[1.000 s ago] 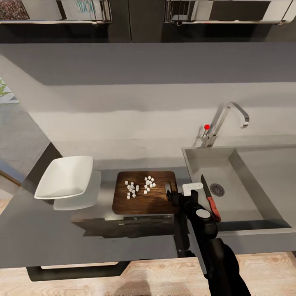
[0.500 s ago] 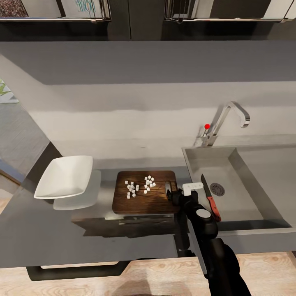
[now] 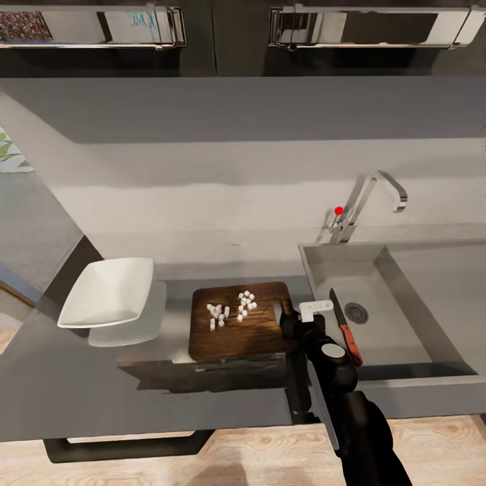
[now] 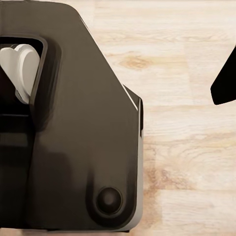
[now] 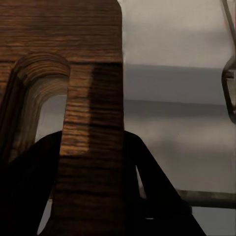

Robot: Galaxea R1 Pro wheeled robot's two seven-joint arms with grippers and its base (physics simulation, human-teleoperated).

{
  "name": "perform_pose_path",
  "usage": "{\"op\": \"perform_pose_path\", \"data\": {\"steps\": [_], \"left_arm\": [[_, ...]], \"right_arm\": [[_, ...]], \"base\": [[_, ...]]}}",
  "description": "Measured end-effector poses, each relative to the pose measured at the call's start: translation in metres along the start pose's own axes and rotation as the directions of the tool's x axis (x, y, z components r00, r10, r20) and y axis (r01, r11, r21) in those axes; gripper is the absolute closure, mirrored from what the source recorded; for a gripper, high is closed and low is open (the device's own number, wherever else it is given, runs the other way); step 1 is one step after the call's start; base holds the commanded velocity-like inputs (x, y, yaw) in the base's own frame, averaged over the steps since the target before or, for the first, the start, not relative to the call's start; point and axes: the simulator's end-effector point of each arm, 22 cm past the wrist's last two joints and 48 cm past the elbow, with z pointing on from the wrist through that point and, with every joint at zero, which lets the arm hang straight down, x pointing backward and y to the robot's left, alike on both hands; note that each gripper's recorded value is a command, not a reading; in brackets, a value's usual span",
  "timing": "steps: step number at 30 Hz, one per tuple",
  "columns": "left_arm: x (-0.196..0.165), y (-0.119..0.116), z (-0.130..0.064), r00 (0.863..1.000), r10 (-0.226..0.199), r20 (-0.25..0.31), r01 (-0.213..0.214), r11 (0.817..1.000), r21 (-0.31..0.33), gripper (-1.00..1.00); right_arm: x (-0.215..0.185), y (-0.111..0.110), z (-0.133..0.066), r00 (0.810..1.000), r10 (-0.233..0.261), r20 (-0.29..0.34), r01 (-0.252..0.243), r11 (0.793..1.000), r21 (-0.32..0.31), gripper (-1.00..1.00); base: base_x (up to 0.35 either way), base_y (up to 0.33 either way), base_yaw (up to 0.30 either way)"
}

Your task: In the kitchen, take the Vidalia onion out of the sink, dice it on the chopping board with the paring knife, put the diced onion into the bowl on the countertop, then place both the paring knife and the chopping board into the sink.

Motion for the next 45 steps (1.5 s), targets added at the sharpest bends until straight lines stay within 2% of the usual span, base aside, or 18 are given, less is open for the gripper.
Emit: {"op": "perform_pose_path", "data": {"steps": [45], "left_arm": [[-0.023,-0.001,0.000,0.998,0.000,0.061,0.000,1.000,0.002,-1.00]], "right_arm": [[-0.036,-0.002,-0.023,0.997,-0.005,0.072,0.004,1.000,0.007,1.00]], "base": [[0.000,0.000,0.000]]}}
